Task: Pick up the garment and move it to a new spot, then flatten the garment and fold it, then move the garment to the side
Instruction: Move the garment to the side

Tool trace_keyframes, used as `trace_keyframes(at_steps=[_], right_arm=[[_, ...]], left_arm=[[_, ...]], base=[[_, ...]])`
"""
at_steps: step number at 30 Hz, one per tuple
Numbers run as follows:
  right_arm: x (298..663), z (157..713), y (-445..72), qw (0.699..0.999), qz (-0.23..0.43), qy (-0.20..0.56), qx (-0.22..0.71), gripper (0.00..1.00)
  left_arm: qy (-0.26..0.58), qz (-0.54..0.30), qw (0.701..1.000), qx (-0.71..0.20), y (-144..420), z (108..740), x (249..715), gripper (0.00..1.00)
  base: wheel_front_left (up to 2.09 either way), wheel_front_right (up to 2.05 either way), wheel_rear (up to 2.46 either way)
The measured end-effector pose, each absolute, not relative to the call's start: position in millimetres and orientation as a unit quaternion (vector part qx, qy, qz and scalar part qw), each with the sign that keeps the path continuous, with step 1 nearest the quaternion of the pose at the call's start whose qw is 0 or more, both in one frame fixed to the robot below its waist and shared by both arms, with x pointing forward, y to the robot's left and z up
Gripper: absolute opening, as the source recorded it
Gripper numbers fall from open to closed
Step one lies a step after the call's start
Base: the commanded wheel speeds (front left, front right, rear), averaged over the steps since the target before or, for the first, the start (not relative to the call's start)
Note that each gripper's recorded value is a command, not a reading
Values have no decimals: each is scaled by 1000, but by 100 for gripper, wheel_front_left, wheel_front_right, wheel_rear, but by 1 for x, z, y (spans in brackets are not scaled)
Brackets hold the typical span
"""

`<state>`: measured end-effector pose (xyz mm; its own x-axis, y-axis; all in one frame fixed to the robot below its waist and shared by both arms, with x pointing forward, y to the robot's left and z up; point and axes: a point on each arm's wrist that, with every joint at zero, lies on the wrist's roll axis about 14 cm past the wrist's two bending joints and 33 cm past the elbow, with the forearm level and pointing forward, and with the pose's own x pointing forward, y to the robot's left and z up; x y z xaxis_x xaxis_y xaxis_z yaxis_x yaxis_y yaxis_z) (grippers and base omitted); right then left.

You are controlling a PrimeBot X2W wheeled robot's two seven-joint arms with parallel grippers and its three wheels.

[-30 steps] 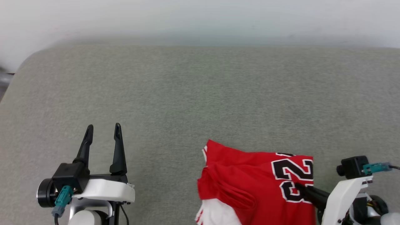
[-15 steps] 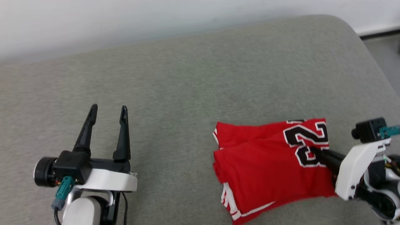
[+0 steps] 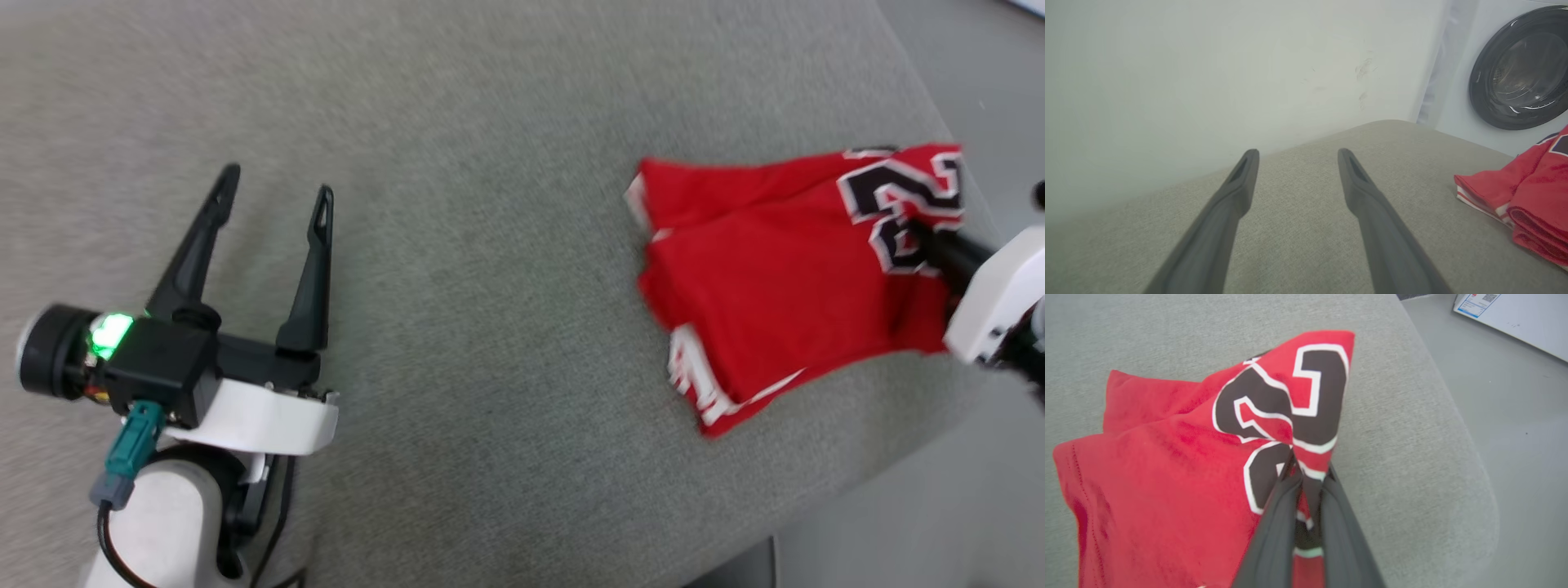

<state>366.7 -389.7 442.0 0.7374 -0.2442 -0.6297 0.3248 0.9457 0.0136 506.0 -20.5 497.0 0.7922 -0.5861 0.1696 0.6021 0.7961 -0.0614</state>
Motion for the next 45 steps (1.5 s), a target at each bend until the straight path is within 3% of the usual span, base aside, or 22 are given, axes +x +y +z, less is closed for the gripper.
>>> trace_keyframes(at_steps=[12, 20, 26, 27, 28, 30, 45], right_arm=[[379, 446, -499, 896, -302, 324, -16, 0], [414, 451, -529, 900, -326, 281, -69, 0], [424, 415, -521, 898, -318, 296, -66, 0], [424, 411, -520, 898, -319, 298, -62, 7], [423, 408, -520, 897, -319, 300, -61, 30], [422, 405, -519, 897, -323, 297, -54, 100], [407, 455, -513, 933, -313, 159, -74, 100]], left_arm=[[-57, -376, 923, -61, -52, 457, 533, 100], [-50, -369, 926, -62, -44, 437, 545, 100], [-49, -358, 930, -66, -37, 431, 549, 100], [-48, -357, 931, -65, -36, 431, 549, 100], [-47, -355, 931, -64, -34, 430, 549, 100], [-48, -351, 933, -63, -32, 431, 549, 100], [-52, -274, 957, -78, 4, 465, 523, 100]], base=[[0, 0, 0], [0, 0, 0], [0, 0, 0], [0, 0, 0], [0, 0, 0], [0, 0, 0], [0, 0, 0]])
